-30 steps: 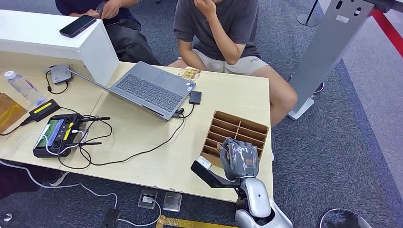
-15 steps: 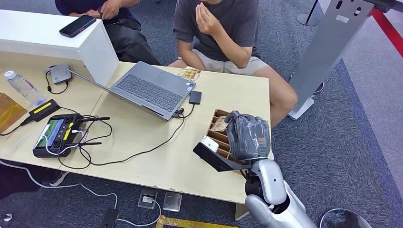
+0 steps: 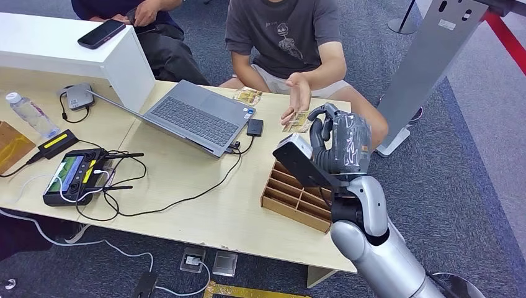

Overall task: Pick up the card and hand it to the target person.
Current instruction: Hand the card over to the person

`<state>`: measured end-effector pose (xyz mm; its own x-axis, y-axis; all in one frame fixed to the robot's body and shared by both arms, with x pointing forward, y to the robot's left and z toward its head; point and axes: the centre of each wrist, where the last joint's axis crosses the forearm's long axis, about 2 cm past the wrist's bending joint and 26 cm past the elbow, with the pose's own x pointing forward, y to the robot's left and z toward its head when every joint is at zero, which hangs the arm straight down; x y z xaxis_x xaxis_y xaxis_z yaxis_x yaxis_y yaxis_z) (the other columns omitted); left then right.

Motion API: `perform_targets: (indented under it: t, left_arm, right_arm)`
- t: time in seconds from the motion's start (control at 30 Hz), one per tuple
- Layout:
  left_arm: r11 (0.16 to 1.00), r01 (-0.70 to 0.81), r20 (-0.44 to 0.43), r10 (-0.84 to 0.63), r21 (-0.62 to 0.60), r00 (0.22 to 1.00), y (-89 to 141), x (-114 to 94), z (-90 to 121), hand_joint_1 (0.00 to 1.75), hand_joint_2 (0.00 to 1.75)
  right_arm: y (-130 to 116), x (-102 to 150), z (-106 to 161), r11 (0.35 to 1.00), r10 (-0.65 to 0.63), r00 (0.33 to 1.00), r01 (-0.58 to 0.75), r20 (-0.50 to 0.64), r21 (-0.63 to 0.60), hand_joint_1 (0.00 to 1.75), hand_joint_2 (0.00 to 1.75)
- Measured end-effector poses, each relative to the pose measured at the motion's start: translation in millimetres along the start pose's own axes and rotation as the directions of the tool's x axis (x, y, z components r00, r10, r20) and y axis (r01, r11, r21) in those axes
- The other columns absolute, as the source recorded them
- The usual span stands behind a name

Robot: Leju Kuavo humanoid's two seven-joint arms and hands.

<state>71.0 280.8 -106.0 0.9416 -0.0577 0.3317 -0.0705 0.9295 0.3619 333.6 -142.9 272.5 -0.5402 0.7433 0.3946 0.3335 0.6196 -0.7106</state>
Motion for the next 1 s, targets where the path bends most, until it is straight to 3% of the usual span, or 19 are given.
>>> perform_targets:
  t: [0.27, 0.47, 0.5, 0.63, 0.67, 1.0]
  left_arm:
    - [0.999, 0.032, 0.018, -0.032, -0.015, 0.999, 0, 1, 0, 0.0, 0.0]
    - [0.999, 0.036, 0.021, -0.036, -0.016, 0.999, 0, 2, 0, 0.0, 0.0]
    - [0.999, 0.036, 0.022, -0.036, -0.016, 0.999, 0, 2, 0, 0.0, 0.0]
    - [0.999, 0.037, 0.022, -0.037, -0.015, 0.999, 0, 2, 0, 0.0, 0.0]
    - [0.999, 0.037, 0.022, -0.037, -0.014, 0.999, 0, 2, 0, 0.0, 0.0]
    - [0.999, 0.038, 0.022, -0.037, -0.012, 0.999, 0, 2, 0, 0.0, 0.0]
  right_arm:
    - [1, -41, -33, 0.981, 0.124, 0.989, -0.134, -0.078, -0.142, 1.54, 1.75]
    - [6, -59, -54, 0.959, 0.225, 0.968, -0.24, -0.11, -0.153, 1.5, 1.75]
    - [8, -61, -57, 0.958, 0.233, 0.966, -0.248, -0.116, -0.147, 1.41, 1.75]
    - [19, -65, -61, 0.959, 0.245, 0.961, -0.259, -0.125, -0.117, 0.15, 1.75]
    - [22, -66, -61, 0.96, 0.245, 0.961, -0.258, -0.125, -0.109, 0.03, 1.75]
    - [46, -62, -55, 0.971, 0.23, 0.964, -0.236, -0.133, -0.029, 0.0, 1.75]
